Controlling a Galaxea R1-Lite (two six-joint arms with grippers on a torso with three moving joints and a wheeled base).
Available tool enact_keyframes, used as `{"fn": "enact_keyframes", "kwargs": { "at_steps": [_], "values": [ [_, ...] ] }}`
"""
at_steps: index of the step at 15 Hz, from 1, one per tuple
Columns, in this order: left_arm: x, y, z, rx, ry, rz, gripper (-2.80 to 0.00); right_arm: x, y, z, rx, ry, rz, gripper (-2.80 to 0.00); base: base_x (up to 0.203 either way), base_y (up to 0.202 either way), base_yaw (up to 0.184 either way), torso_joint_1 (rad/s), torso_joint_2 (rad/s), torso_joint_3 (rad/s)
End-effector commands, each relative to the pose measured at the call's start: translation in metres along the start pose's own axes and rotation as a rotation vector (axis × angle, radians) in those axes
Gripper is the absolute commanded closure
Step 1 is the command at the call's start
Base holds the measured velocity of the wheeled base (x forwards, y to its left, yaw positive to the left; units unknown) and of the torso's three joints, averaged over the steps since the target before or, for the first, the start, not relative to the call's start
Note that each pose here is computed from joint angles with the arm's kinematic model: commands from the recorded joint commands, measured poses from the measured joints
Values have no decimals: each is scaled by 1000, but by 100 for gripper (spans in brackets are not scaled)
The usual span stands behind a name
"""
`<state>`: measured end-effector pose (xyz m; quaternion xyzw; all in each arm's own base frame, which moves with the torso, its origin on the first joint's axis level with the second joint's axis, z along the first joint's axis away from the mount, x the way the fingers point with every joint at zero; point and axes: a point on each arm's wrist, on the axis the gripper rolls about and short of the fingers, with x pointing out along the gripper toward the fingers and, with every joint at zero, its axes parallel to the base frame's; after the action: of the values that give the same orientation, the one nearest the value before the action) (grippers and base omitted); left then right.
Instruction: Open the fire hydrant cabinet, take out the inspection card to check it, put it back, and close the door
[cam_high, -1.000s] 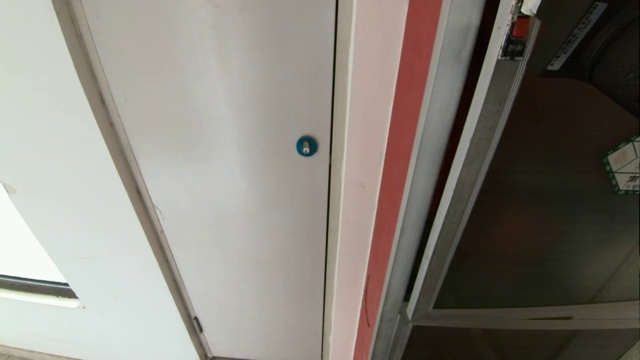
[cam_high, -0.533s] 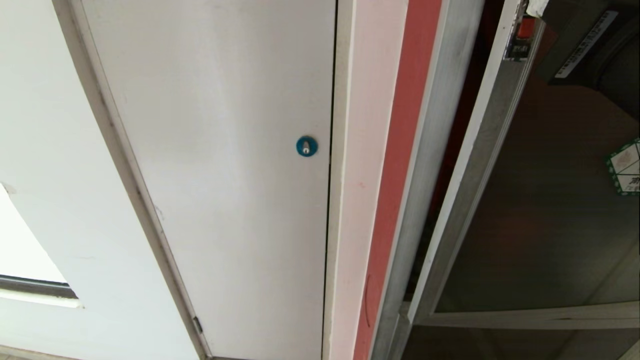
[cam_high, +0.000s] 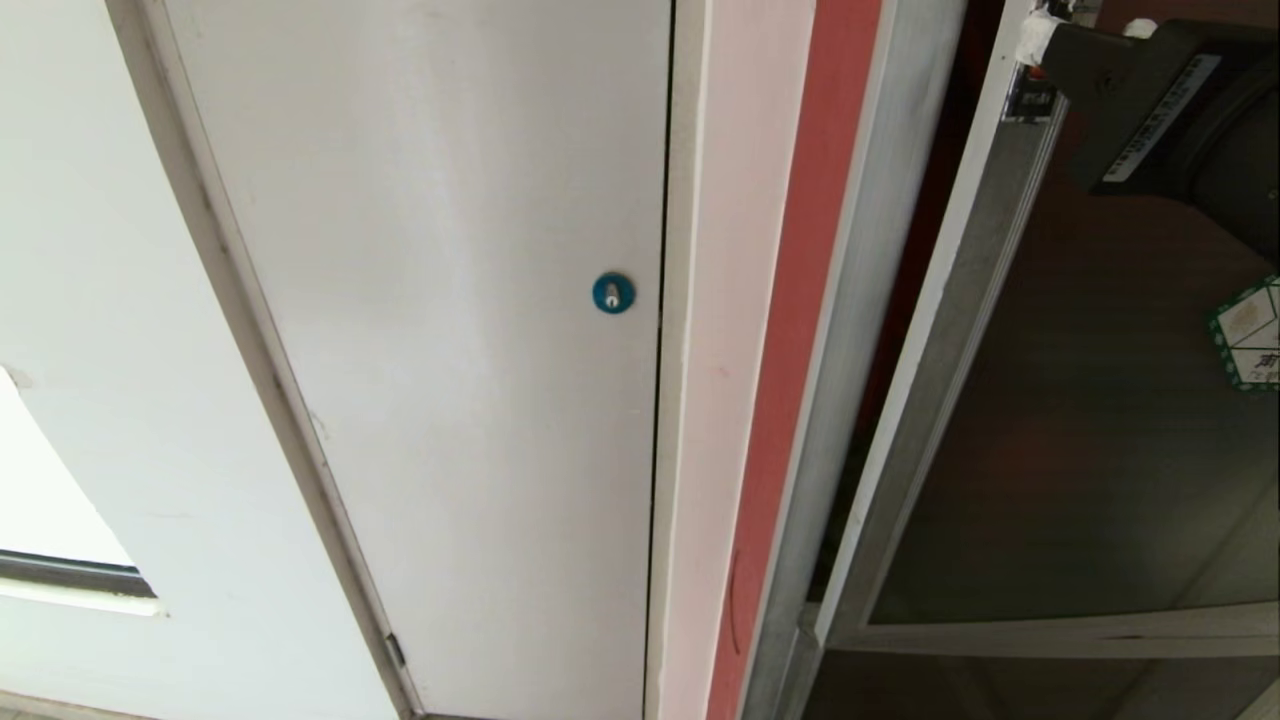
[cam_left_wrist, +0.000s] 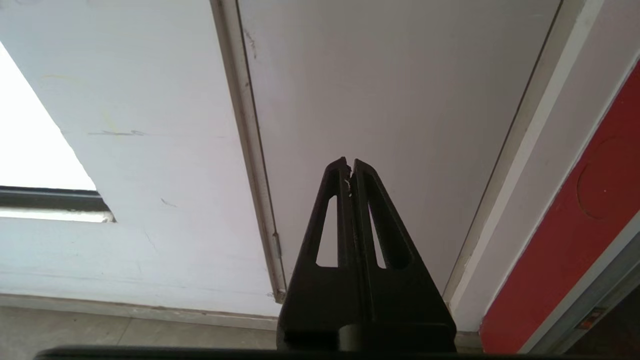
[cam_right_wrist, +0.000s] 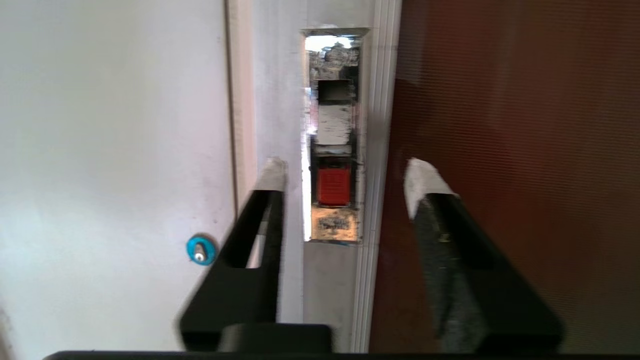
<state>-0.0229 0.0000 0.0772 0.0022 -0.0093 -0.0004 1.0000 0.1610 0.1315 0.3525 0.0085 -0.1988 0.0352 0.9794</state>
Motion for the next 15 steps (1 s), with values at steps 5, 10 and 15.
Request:
{"fn": "enact_keyframes", "kwargs": {
  "at_steps": [5,10,15],
  "values": [
    [0,0,-2,0,6,0,0,-8,-2,0,3,2,13,-280,0,0,0,0,0,0],
    [0,0,-2,0,5,-1,0,-23,-11,-7,-12,23,19,-280,0,0,0,0,0,0],
    [0,0,-2,0,5,0,0,-45,-27,-10,-18,32,18,-280,0,0,0,0,0,0]
  ]
}}
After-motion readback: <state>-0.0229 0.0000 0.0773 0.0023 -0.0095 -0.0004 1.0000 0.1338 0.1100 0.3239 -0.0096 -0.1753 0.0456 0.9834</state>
